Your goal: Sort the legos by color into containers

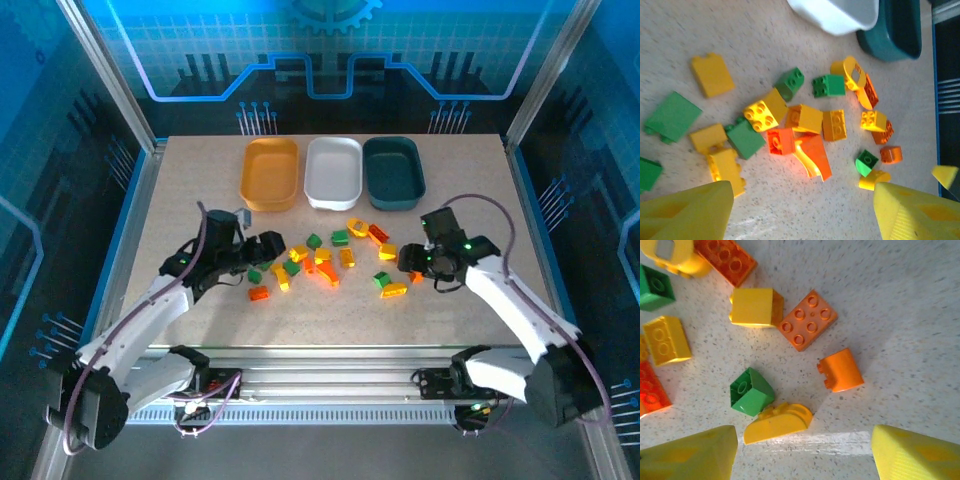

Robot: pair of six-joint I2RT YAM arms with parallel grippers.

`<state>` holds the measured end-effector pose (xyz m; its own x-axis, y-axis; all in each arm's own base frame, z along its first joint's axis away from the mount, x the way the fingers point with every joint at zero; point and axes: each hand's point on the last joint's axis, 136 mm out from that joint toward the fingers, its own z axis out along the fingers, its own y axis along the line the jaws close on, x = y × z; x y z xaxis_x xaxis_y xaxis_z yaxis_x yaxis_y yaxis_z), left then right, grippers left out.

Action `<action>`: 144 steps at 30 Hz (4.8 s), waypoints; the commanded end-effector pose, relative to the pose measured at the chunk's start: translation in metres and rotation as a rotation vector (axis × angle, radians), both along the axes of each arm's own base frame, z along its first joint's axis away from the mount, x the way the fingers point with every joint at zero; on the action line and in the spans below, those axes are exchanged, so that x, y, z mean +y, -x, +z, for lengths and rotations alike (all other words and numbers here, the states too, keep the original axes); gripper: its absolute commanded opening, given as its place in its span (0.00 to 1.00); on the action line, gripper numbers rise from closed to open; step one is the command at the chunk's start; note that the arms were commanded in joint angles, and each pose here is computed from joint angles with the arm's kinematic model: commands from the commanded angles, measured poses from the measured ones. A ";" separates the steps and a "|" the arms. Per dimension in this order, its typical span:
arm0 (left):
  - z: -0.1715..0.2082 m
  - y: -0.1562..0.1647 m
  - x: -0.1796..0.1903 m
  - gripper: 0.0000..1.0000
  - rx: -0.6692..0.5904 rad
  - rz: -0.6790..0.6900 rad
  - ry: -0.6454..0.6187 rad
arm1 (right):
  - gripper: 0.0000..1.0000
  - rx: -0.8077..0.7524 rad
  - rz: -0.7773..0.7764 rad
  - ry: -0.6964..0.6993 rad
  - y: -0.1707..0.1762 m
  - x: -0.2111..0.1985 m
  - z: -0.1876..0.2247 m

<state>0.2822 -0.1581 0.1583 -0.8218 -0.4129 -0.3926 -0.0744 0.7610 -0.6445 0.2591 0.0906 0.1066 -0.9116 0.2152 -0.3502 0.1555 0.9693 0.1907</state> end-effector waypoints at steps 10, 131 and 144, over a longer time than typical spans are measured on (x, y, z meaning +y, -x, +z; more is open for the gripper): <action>-0.039 0.017 -0.024 0.76 0.136 -0.066 -0.003 | 0.68 0.044 0.029 0.126 -0.069 0.044 -0.029; -0.015 -0.210 0.063 0.17 0.166 0.271 -0.198 | 0.59 -0.067 -0.094 0.020 -0.067 0.001 0.007; -0.029 -0.281 0.054 0.59 0.192 0.162 -0.180 | 0.63 0.026 0.008 0.053 -0.083 0.013 -0.020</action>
<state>0.5617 -0.1053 0.1014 -0.8047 -0.5068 -0.3092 -0.3621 0.8317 -0.4209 0.3315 0.0958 0.0838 -0.9104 0.2438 -0.3342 0.2074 0.9680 0.1413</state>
